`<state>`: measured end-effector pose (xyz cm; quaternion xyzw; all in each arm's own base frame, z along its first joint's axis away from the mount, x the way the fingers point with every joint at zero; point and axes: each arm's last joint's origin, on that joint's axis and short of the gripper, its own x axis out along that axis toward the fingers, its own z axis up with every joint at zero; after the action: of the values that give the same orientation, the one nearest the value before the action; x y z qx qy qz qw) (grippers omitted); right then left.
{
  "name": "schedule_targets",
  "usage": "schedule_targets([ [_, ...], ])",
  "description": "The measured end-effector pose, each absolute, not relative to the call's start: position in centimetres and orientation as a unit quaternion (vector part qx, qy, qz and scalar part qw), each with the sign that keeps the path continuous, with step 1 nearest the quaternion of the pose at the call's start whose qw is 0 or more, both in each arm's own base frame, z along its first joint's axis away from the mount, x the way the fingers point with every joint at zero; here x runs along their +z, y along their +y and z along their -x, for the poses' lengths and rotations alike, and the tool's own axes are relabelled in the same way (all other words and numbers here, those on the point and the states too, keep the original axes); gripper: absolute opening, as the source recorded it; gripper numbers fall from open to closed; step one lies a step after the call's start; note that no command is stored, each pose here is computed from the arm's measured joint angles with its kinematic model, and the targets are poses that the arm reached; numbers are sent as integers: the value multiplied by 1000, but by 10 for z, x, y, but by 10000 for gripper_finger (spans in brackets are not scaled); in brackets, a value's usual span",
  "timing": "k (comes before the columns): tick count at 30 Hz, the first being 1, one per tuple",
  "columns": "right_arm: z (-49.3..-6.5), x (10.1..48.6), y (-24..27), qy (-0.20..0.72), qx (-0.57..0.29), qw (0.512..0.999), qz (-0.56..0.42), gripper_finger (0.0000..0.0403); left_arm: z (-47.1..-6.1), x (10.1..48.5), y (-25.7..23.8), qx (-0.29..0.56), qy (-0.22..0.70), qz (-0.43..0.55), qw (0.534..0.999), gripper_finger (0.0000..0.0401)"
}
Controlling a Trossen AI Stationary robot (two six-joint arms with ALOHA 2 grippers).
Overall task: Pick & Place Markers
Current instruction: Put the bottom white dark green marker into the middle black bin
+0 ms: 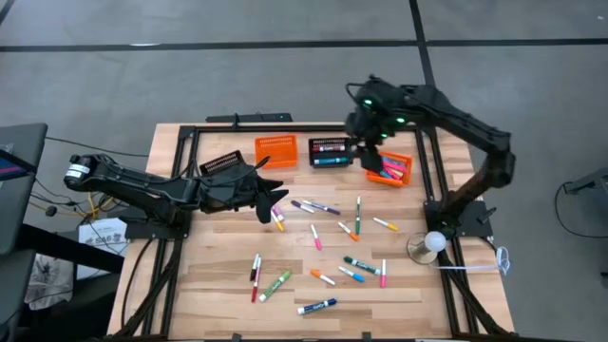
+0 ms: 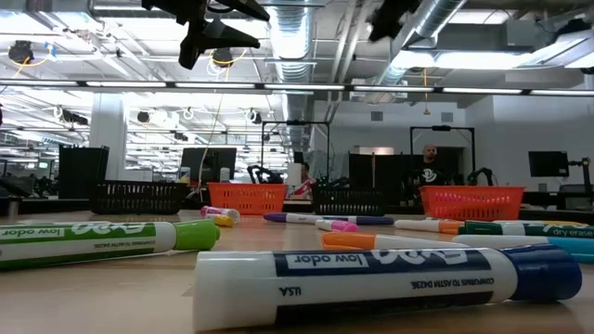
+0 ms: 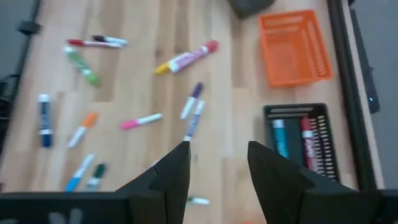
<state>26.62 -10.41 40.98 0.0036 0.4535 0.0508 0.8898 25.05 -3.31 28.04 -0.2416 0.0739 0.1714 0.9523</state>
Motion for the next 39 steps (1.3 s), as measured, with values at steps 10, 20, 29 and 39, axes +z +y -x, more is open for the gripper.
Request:
schedule_targets([
  [10, -224, 428, -46, 457, 69, 885, -58, 139, -250, 280, -33, 171, 74, 242, 952, 186],
  [20, -218, 371, 9, 529, 112, 834, -110, 127, -251, 280, -34, 160, 78, 243, 953, 186],
  [29, -238, 303, 59, 529, 173, 825, -99, 126, -251, 280, -34, 154, 80, 244, 954, 186],
  [39, -255, 245, 102, 607, 199, 766, -72, 125, -249, 275, -34, 153, 110, 236, 953, 186],
])
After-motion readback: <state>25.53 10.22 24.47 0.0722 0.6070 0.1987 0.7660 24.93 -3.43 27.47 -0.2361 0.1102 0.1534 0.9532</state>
